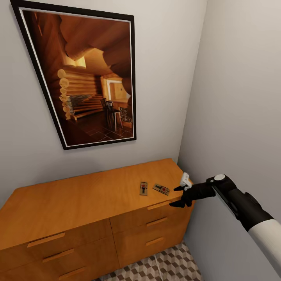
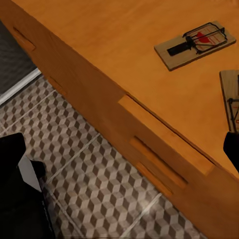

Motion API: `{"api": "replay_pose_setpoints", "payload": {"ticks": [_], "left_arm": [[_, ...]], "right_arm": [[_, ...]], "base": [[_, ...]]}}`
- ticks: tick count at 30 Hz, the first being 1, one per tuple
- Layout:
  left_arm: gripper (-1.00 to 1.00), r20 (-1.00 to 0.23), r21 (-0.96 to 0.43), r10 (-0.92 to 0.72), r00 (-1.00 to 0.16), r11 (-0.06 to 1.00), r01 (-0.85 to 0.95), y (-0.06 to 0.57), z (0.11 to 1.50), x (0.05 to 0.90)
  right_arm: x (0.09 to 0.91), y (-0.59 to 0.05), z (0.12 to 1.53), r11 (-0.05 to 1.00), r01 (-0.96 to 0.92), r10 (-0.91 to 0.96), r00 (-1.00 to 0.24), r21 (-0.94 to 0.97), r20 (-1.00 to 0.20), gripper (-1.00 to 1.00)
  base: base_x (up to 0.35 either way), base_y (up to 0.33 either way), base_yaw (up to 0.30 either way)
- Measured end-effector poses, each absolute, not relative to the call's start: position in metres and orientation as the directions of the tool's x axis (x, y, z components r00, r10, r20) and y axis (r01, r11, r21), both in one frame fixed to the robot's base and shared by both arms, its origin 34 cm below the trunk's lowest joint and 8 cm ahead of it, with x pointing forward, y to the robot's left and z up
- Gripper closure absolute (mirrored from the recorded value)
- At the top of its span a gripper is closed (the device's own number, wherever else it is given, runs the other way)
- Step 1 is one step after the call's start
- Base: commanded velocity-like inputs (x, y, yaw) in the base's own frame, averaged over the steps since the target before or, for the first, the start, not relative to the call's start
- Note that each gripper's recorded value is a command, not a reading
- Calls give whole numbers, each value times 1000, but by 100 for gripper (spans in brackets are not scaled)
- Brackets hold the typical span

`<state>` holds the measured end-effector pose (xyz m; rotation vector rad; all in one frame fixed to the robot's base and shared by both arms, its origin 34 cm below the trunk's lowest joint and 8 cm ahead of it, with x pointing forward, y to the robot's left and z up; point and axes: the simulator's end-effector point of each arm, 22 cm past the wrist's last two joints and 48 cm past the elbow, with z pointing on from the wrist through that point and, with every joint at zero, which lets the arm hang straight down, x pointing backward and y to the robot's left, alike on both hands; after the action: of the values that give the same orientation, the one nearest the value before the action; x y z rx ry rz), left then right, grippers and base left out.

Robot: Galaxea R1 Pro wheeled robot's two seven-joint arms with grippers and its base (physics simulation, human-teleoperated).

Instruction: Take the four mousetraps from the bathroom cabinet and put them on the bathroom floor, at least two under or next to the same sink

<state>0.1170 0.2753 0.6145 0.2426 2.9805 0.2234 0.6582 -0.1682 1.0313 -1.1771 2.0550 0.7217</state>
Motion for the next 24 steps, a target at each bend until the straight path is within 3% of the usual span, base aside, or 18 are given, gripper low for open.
{"api": "replay_pose_setpoints", "payload": {"ticks": [11,24], "left_arm": [[-100,-126,166,170,-977,975,148,280,615,116],[-100,-92,179,174,-980,972,155,293,617,94]], "right_arm": [[655,-167,1040,388,-916,-534,-316,105,-784,-100],[660,-170,1047,396,-913,-515,-306,94,-801,-100]], "base": [[0,0,0],[9,0,0]]}}
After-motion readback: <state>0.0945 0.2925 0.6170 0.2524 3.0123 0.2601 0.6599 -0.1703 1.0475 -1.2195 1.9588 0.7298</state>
